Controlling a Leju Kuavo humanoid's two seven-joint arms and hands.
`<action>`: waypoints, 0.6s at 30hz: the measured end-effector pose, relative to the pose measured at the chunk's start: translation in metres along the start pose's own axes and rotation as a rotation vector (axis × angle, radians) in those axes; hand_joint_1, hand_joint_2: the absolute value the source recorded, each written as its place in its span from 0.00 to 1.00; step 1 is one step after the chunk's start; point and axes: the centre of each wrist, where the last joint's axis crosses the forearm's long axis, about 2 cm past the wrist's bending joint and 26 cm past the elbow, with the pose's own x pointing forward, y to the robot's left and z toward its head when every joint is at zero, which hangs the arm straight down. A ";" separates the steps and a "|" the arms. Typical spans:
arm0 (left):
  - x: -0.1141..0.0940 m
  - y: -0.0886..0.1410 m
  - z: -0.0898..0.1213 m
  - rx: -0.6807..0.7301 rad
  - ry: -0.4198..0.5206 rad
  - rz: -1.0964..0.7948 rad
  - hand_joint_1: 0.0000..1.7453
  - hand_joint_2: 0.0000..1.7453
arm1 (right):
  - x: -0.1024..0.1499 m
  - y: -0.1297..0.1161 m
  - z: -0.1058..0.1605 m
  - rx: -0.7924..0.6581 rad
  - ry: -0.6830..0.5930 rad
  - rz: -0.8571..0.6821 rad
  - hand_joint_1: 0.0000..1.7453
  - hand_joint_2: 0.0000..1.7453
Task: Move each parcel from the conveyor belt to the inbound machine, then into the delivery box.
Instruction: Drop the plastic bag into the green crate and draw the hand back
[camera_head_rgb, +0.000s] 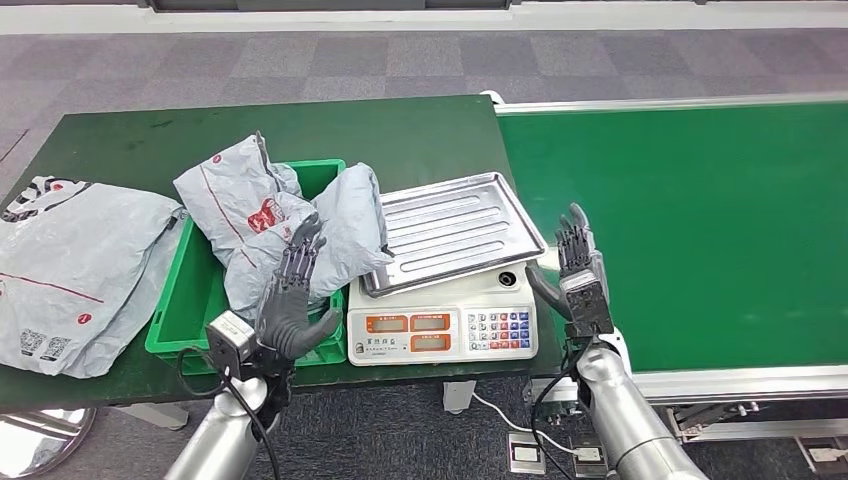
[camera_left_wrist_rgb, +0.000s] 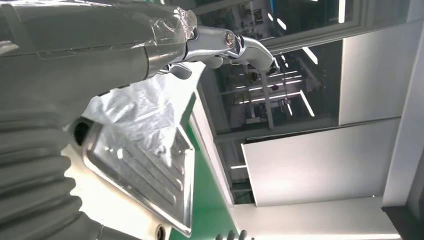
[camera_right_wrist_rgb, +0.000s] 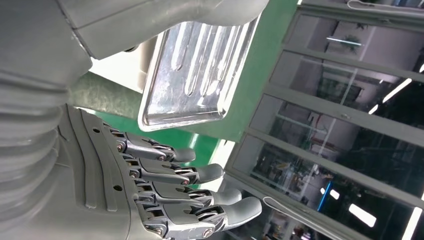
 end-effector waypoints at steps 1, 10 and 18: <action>0.000 0.000 0.001 -0.001 0.002 0.000 0.00 1.00 | 0.000 0.000 -0.001 -0.006 0.003 -0.003 0.00 1.00; -0.001 0.003 0.004 -0.017 0.010 -0.013 0.00 1.00 | 0.001 0.001 -0.004 -0.011 -0.011 0.040 0.00 1.00; -0.002 0.004 0.003 -0.022 0.015 -0.008 0.00 1.00 | 0.005 0.009 -0.009 -0.028 -0.027 0.073 0.00 1.00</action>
